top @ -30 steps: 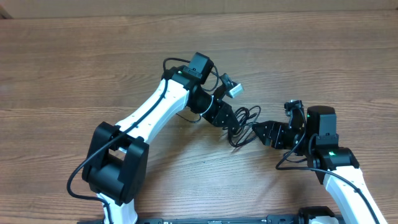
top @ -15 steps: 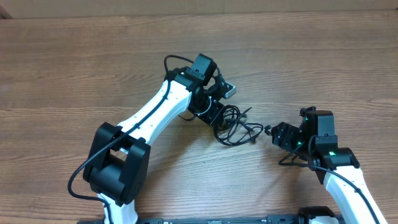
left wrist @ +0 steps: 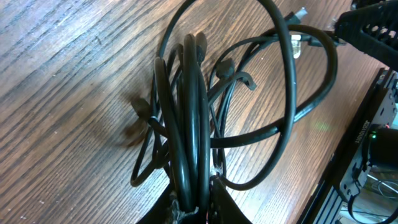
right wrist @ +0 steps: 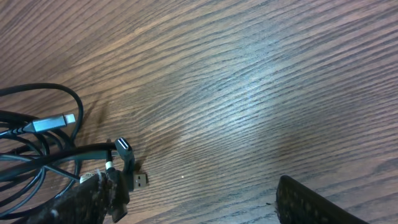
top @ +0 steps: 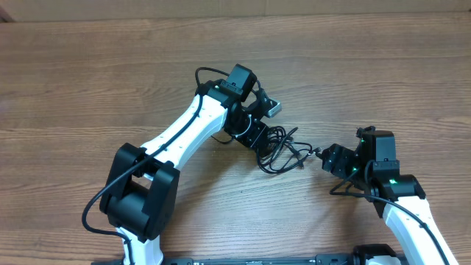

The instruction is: Untangle cables

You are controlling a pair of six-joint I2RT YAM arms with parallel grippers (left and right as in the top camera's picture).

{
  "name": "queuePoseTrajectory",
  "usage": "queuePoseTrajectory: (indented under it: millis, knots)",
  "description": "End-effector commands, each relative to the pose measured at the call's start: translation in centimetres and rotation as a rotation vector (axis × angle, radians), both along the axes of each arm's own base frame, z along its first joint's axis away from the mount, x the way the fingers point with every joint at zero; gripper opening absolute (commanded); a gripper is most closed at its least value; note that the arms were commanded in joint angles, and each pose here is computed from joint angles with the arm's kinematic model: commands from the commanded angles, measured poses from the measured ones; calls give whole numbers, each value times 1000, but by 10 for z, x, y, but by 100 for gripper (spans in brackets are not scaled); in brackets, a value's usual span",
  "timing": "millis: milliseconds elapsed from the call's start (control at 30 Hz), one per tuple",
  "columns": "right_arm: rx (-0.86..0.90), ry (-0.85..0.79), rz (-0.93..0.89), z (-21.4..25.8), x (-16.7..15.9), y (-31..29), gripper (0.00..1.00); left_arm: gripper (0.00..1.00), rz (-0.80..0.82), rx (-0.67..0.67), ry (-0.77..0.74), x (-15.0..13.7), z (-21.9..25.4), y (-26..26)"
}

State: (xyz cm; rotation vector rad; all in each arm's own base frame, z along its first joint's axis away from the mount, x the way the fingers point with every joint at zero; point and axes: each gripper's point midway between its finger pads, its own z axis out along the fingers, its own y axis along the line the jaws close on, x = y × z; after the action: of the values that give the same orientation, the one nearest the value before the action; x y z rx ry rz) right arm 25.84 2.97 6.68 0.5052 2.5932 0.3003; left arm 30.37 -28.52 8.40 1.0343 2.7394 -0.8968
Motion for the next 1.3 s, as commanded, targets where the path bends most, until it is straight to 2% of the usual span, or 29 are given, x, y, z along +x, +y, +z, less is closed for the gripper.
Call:
queuePoseTrajectory:
  millis: [0, 67, 233, 500, 833, 900, 967, 1133, 1267]
  knots:
    - [-2, -37, -13, 13, 8, -2, 85, 15, -12, -32, 9, 1, 3, -8]
    - [-4, -32, -10, 12, 7, -2, 85, 23, -12, -32, 10, 1, 3, -8]
    - [-5, -22, -10, 11, 4, -2, 85, 26, -12, -32, 10, 1, 3, -8]
    - [-5, -18, -10, 10, 4, -2, 86, 56, -22, -35, 5, 0, 3, -8]
    - [-5, -15, -10, 10, 3, -2, 85, 63, -53, -31, -17, -1, 3, -8]
    - [-5, -10, -10, 9, 2, -2, 85, 64, -42, 11, -43, 5, -2, -3]
    - [-6, -3, -10, 8, 1, -2, 85, 66, -13, 79, -68, 11, -9, 6]
    - [-6, 2, -10, 8, 0, -2, 86, 70, 222, 271, -82, 33, -23, 35]
    - [-6, 2, -10, 8, 0, -2, 86, 75, 357, 284, -44, 39, -24, 38]
